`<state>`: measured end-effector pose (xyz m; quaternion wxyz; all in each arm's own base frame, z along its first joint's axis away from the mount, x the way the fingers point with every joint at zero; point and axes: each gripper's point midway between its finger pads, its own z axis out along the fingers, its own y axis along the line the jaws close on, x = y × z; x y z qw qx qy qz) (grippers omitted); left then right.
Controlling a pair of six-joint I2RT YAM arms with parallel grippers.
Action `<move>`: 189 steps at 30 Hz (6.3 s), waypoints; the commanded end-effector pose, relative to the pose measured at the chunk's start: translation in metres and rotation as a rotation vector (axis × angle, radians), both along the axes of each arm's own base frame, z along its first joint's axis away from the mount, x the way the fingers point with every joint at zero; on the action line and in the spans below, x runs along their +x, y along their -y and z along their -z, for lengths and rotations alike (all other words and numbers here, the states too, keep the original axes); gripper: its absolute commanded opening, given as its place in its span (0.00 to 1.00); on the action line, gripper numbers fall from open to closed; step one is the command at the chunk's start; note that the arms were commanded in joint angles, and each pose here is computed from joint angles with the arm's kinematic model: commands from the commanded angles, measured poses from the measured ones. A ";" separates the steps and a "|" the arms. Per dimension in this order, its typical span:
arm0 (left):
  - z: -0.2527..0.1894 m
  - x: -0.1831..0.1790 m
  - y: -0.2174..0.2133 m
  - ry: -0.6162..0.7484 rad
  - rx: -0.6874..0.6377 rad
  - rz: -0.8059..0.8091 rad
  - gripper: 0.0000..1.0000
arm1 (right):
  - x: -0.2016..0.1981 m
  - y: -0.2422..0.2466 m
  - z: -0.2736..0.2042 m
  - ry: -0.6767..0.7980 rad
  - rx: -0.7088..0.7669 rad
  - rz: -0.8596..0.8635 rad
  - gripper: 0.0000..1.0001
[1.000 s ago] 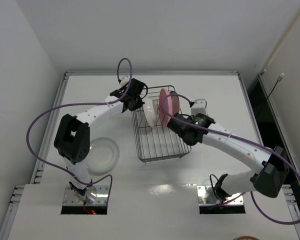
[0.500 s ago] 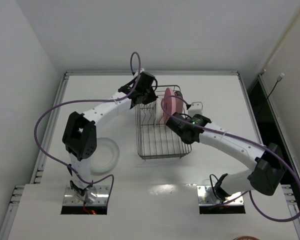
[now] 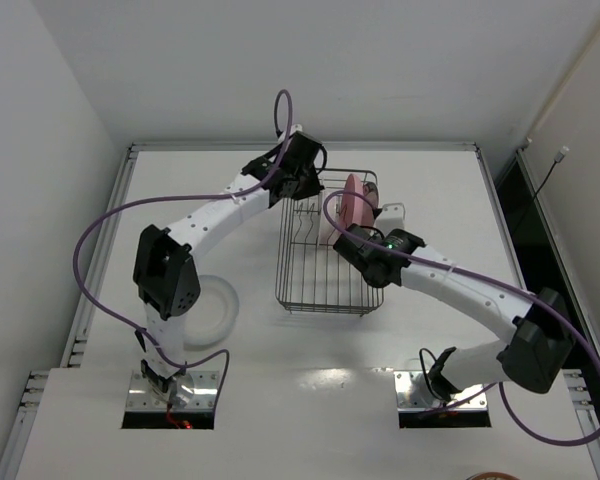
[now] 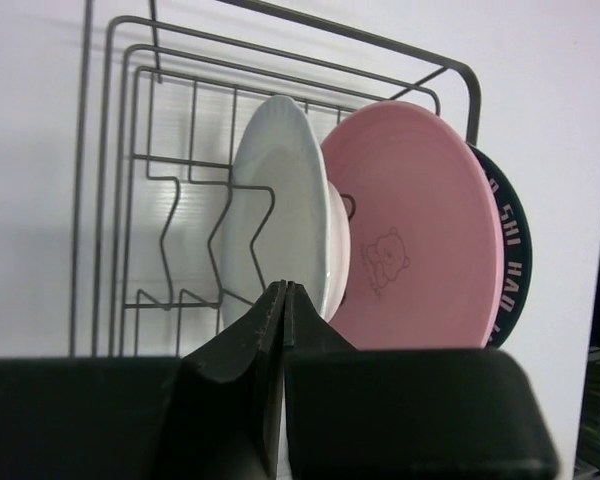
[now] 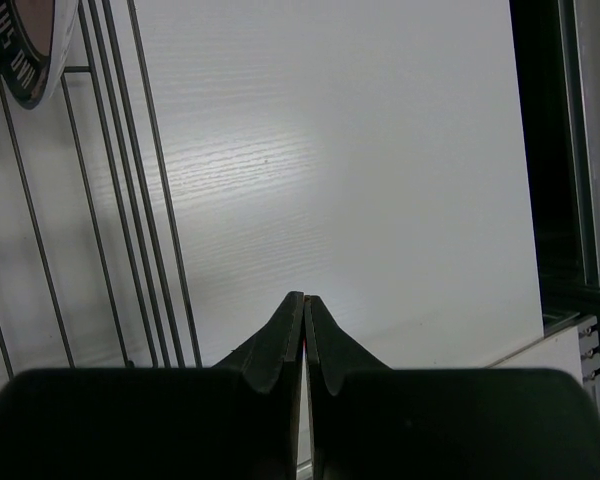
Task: Load the plates into the dish rack
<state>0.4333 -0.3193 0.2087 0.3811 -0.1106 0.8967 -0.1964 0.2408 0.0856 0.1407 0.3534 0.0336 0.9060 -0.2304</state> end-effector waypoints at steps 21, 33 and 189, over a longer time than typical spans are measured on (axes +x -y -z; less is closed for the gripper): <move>0.048 -0.133 -0.175 -0.177 0.539 -0.087 0.66 | 0.007 -0.004 -0.024 0.078 0.069 -0.045 0.00; 0.137 -0.192 -0.197 -0.420 0.590 -0.095 0.68 | -0.004 0.002 -0.027 0.088 0.113 -0.060 0.00; -0.049 -0.007 -0.007 0.169 0.078 0.235 0.52 | -0.007 0.008 -0.021 0.065 0.068 -0.075 0.00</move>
